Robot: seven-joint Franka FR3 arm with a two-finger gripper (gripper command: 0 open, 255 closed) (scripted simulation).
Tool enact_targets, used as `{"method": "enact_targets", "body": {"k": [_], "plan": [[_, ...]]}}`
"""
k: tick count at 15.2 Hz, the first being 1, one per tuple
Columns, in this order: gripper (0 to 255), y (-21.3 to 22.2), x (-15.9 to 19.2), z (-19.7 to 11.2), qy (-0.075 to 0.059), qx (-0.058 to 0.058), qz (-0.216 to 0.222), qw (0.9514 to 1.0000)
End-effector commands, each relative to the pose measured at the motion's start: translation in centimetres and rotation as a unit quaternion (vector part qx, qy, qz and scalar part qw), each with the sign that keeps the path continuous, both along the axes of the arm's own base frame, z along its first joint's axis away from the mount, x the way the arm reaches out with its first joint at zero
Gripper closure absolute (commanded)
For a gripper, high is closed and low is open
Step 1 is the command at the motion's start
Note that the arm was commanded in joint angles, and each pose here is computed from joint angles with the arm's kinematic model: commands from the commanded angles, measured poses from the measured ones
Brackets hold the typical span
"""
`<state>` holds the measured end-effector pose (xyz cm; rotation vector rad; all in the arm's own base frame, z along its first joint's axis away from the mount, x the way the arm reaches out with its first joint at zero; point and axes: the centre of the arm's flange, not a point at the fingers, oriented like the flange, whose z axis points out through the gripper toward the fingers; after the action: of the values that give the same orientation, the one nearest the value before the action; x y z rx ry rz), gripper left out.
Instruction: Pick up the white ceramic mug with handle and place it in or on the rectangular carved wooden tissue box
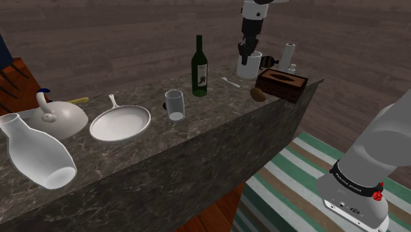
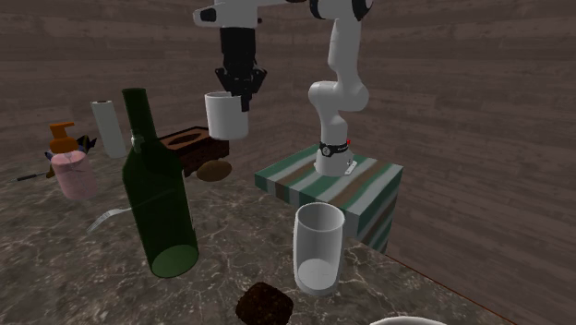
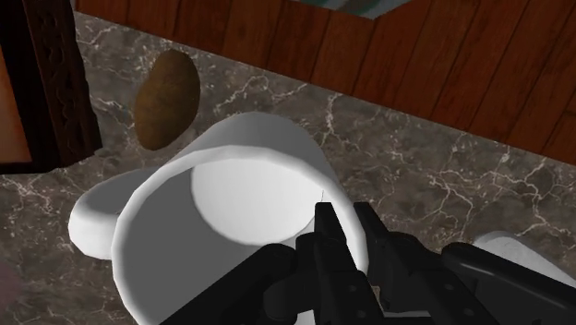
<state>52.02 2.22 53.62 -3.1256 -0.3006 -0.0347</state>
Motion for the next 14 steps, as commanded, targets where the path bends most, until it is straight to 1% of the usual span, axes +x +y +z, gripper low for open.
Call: {"method": "enact_targets", "body": {"k": [1,14], "plan": [[255,-2.6,-0.5,0.3,0.000,0.000,0.001,1.0000],[255,-19.6,-2.6,1.6,0.000,0.000,0.001,1.0000]]}}
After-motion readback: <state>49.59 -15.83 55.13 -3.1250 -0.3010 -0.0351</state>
